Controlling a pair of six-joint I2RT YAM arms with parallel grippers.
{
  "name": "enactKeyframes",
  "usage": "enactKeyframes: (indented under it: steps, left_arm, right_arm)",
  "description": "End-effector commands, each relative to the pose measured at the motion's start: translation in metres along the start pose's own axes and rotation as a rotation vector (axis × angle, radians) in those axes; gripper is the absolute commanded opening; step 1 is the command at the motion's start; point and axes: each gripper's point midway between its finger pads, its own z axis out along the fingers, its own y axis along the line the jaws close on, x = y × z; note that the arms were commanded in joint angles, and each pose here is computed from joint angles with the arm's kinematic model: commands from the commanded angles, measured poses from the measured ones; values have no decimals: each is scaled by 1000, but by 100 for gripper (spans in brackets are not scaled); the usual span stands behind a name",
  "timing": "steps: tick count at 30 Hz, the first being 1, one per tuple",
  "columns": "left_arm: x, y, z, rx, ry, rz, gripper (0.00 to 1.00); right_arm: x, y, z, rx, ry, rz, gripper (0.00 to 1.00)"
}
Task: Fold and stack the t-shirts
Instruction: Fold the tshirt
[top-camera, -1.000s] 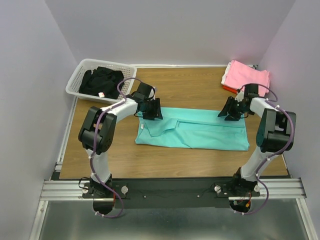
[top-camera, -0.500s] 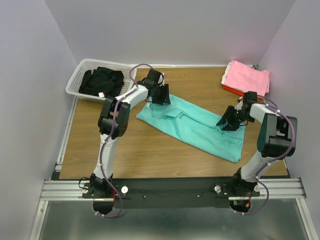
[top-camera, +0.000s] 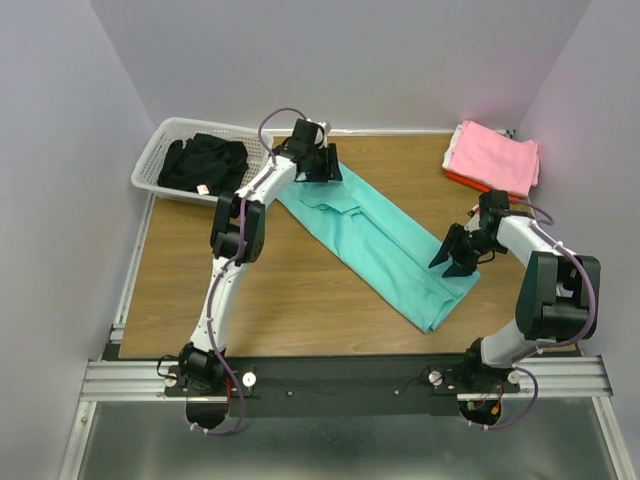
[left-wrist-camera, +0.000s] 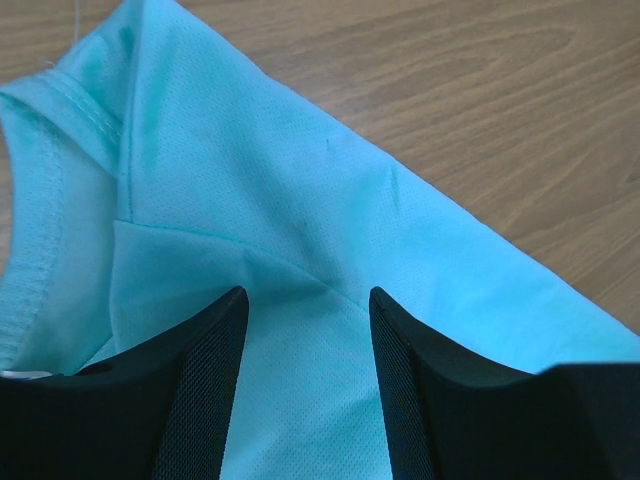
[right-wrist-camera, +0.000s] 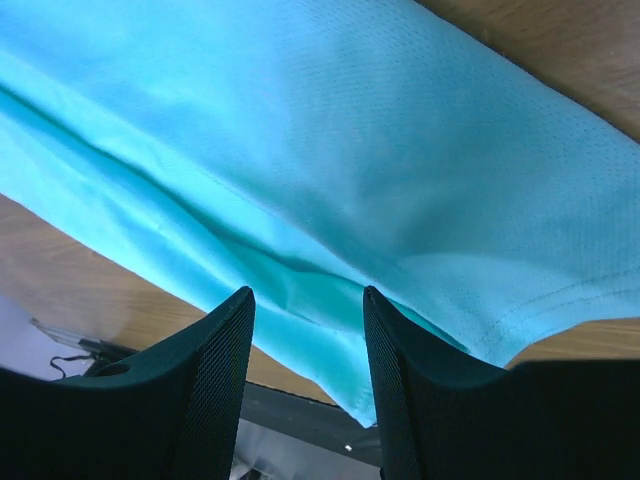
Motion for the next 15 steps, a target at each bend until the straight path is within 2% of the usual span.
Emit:
enactKeyframes:
  steps: [1, 6, 11, 15]
  left_arm:
    - [-39, -30, -22, 92, -92, 22, 60]
    - [-41, -43, -56, 93, -93, 26, 60]
    - [15, -32, -70, 69, 43, -46, 60]
    - [53, -27, -75, 103, 100, -92, 60]
  right_arm:
    - [-16, 12, -17, -8, -54, -79, 55]
    - [-32, 17, -9, -14, -41, -155, 55]
    - [-43, 27, 14, -48, -15, -203, 55]
    - [-40, 32, 30, -52, 18, -238, 55]
